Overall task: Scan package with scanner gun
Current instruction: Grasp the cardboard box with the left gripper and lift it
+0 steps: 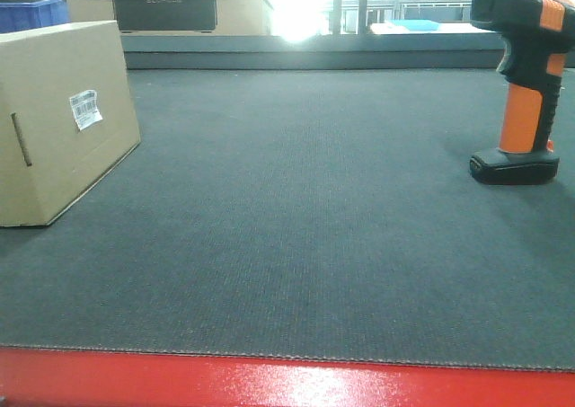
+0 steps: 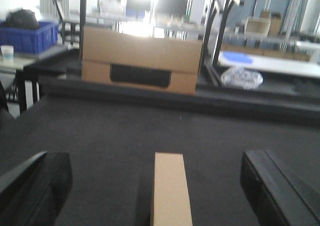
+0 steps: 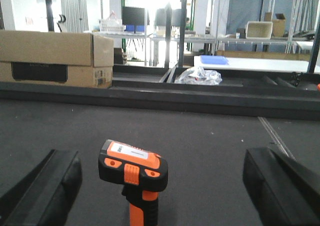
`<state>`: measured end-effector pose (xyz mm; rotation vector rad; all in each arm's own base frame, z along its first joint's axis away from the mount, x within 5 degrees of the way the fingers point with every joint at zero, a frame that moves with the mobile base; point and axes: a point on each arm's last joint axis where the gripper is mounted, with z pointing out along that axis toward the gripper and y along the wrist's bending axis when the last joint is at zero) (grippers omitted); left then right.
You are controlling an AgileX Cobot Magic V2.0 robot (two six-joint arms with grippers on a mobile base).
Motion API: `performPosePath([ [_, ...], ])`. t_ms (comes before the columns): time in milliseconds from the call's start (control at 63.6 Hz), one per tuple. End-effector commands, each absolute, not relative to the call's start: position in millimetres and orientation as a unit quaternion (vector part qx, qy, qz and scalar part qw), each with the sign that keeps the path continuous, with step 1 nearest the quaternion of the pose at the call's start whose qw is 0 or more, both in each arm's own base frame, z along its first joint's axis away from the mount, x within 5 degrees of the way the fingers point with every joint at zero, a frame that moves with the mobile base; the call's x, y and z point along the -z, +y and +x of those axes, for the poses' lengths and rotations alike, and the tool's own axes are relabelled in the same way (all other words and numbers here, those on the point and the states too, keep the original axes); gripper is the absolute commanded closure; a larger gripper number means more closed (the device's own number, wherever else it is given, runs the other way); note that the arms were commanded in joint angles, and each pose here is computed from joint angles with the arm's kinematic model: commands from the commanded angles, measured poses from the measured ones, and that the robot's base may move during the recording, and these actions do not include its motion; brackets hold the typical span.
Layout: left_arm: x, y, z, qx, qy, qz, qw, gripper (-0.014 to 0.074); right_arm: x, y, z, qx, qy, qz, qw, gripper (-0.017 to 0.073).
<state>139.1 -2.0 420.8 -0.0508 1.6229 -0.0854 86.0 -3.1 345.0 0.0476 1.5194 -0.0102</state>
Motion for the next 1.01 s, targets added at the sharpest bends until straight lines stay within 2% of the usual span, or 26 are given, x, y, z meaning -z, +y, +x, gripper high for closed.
performPosePath([
  [0,-424.2,-5.5,163.6,0.048,0.754,-0.019,0.654,-0.0004,-349.0,-3.8,90.4,0.004,0.682,0.025,0.731,-0.0001],
  [142,-427.2,-10.0,220.9,0.032,0.845,0.019,0.534,-0.0004,-349.9,-4.0,91.4,0.004,0.679,0.026,0.734,-0.0001],
  [378,-434.7,-15.3,298.8,0.028,0.919,0.056,0.389,-0.0004,-349.7,-4.0,91.8,0.004,0.679,0.026,0.733,-0.0001],
  [456,-434.1,-20.0,319.0,0.02,0.929,0.068,0.363,-0.0004,-349.7,-4.0,91.8,0.004,0.679,0.026,0.733,-0.0001],
  [645,-407.0,-41.1,363.4,-0.018,0.948,0.107,0.299,-0.0004,-349.7,-4.0,91.8,0.004,0.679,0.026,0.733,-0.0001],
  [991,-343.1,-44.1,408.0,-0.022,0.97,0.095,0.221,-0.0004,-347.4,-3.8,91.9,0.003,0.689,0.025,0.725,-0.0001],
])
